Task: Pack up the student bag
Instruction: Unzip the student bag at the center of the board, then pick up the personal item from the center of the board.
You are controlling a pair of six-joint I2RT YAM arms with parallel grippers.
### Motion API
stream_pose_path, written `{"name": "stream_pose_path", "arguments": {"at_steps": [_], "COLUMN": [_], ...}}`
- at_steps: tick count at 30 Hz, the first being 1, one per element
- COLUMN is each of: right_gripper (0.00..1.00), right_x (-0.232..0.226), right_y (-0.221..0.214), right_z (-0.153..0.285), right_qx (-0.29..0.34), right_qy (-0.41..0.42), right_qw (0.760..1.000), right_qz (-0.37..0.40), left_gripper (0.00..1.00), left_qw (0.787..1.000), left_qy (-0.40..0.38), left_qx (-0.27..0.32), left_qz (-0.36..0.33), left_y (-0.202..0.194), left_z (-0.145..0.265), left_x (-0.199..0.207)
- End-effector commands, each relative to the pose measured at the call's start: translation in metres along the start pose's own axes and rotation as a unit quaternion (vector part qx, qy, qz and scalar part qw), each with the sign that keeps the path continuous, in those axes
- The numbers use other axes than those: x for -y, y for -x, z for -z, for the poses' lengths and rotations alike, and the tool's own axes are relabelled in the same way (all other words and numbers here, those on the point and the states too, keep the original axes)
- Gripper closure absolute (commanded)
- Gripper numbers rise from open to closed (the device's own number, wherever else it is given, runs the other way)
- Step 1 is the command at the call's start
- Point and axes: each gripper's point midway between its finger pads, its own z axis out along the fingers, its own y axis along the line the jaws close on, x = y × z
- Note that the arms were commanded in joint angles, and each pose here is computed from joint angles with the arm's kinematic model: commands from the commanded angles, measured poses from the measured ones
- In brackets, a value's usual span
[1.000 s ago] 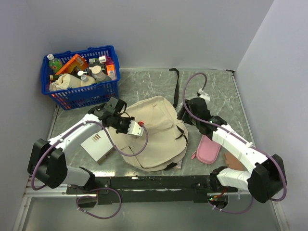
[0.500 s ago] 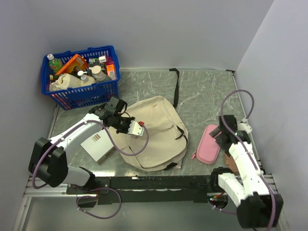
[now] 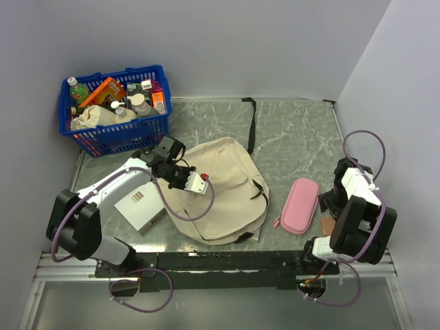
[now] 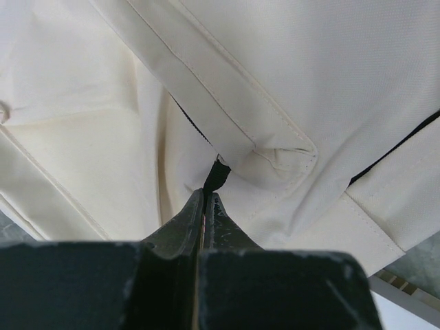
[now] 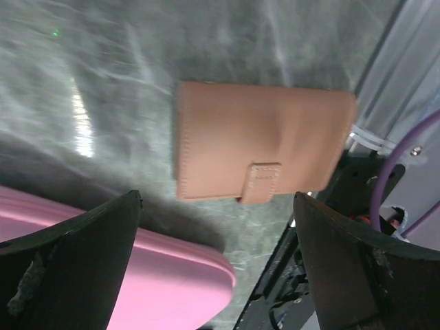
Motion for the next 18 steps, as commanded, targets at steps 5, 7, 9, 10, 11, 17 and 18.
{"name": "stream_pose_path", "arguments": {"at_steps": [5,7,9,10,11,17,18], "right_gripper": [0.06,0.07,0.09,0.09,0.09,0.15,0.17], "right_x": [0.006,0.004,0.005,0.004,0.003,0.0,0.0], "right_y": [0.016,0.019,0.019,0.021,0.022,0.024,0.022], "right_z": [0.003,-0.002,-0.011,-0.011,-0.012,-0.023,-0.024], "right_qx": [0.031,0.027,0.02,0.019,0.02,0.023,0.02], "right_qy": [-0.008,-0.027,-0.055,-0.058,-0.063,-0.076,-0.077], "right_qw": [0.999,0.998,0.998,0.998,0.997,0.996,0.996], "right_qz": [-0.043,-0.041,-0.037,-0.035,-0.035,-0.035,-0.035], "left_gripper": [0.98,0.98,0.98,0.98,0.98,0.98,0.98], "left_qw": [1.0,1.0,0.999,1.0,0.999,0.999,0.999], "left_qy": [-0.012,-0.014,-0.016,-0.017,-0.016,-0.021,-0.023], "left_qx": [0.017,0.019,0.021,0.02,0.021,0.018,0.018], "left_qz": [-0.021,-0.019,-0.018,-0.018,-0.018,-0.018,-0.018], "left_y": [0.017,0.019,0.021,0.021,0.023,0.024,0.024], "left_z": [0.0,0.001,0.002,0.002,0.003,0.001,0.0], "left_x": [-0.004,-0.004,-0.004,-0.004,-0.005,-0.007,-0.007]}}
